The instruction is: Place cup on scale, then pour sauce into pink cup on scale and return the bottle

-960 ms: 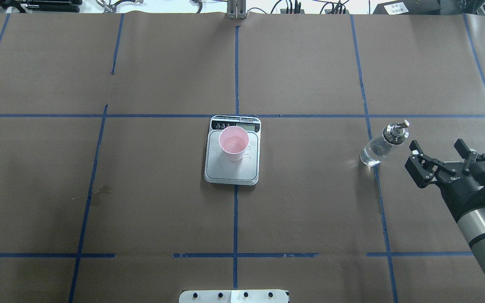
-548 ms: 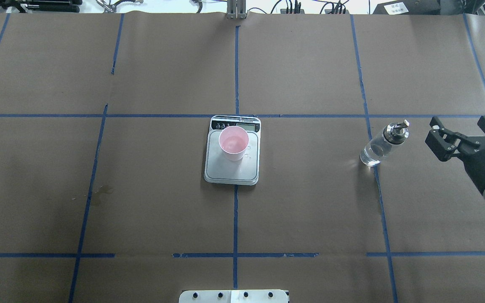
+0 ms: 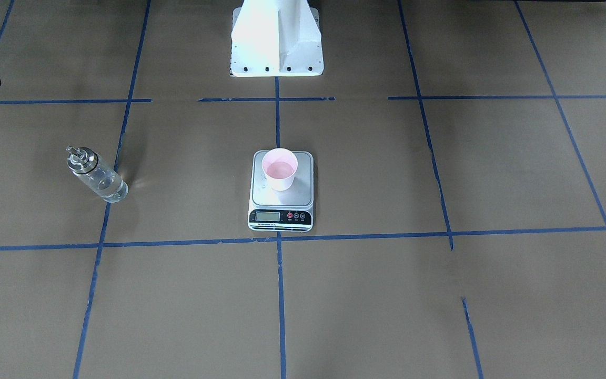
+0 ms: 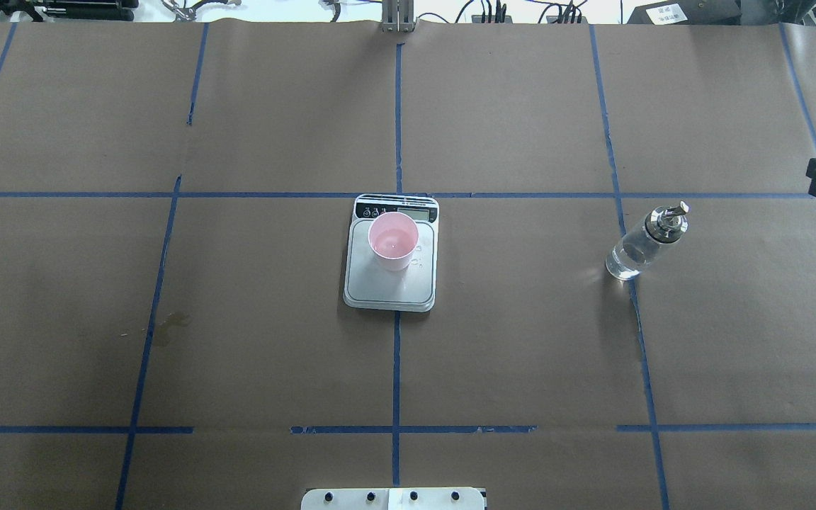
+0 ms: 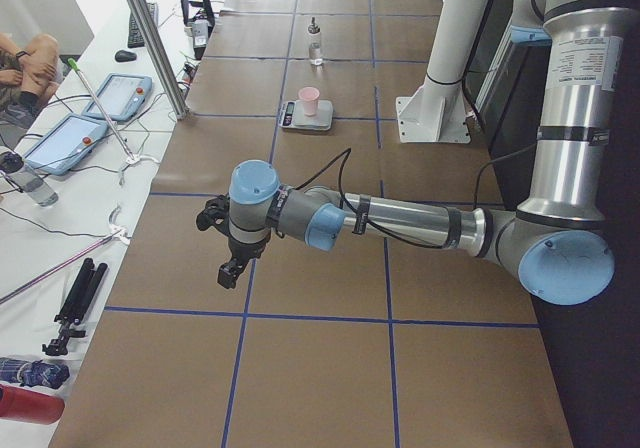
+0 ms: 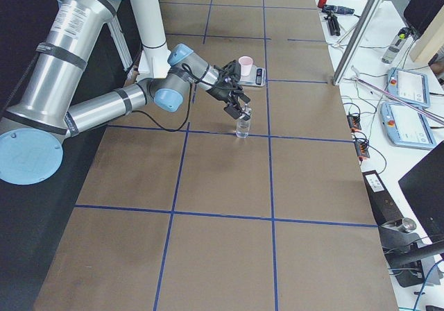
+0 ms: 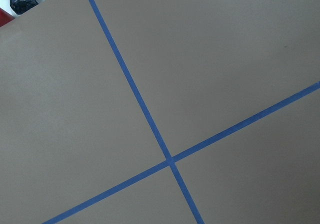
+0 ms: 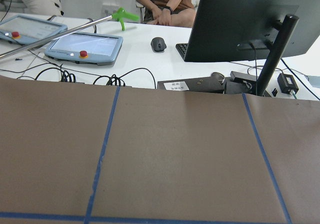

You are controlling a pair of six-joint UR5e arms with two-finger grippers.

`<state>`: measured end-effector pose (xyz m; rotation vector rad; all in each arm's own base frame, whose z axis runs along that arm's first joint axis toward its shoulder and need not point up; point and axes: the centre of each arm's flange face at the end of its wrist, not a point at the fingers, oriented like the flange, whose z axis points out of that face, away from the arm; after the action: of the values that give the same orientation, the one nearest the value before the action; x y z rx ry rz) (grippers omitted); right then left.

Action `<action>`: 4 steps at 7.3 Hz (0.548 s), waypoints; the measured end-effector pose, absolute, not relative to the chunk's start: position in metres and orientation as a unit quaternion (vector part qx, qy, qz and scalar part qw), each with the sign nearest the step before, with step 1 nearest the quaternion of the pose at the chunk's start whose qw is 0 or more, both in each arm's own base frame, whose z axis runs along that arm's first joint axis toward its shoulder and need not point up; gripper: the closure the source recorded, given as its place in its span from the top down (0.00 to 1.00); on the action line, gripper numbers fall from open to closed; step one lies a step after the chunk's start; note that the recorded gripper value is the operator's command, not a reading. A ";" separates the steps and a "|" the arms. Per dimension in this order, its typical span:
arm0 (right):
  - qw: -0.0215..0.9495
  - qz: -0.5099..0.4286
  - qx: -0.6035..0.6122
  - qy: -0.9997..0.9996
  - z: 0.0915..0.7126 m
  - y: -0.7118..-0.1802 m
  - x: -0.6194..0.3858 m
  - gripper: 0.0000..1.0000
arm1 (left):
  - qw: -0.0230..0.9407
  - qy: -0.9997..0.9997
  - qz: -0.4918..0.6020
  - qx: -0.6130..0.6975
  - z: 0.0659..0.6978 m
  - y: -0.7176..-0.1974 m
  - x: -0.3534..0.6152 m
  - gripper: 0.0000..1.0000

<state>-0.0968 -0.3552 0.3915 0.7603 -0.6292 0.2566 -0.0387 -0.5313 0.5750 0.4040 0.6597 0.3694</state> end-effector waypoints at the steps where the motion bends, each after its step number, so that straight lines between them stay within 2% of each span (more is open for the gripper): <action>1: 0.885 0.088 0.336 -0.310 0.411 -0.363 -0.064 1.00 | 0.909 0.320 0.179 0.197 0.573 -0.531 -0.039 1.00; 4: 0.906 -0.022 0.277 -0.319 0.492 -0.385 0.014 1.00 | 0.909 0.320 0.179 0.197 0.573 -0.528 -0.039 1.00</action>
<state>0.0145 -0.3846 0.4916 0.5719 -0.6578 -0.0460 -0.0388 -0.5284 0.5731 0.4066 0.6596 0.3694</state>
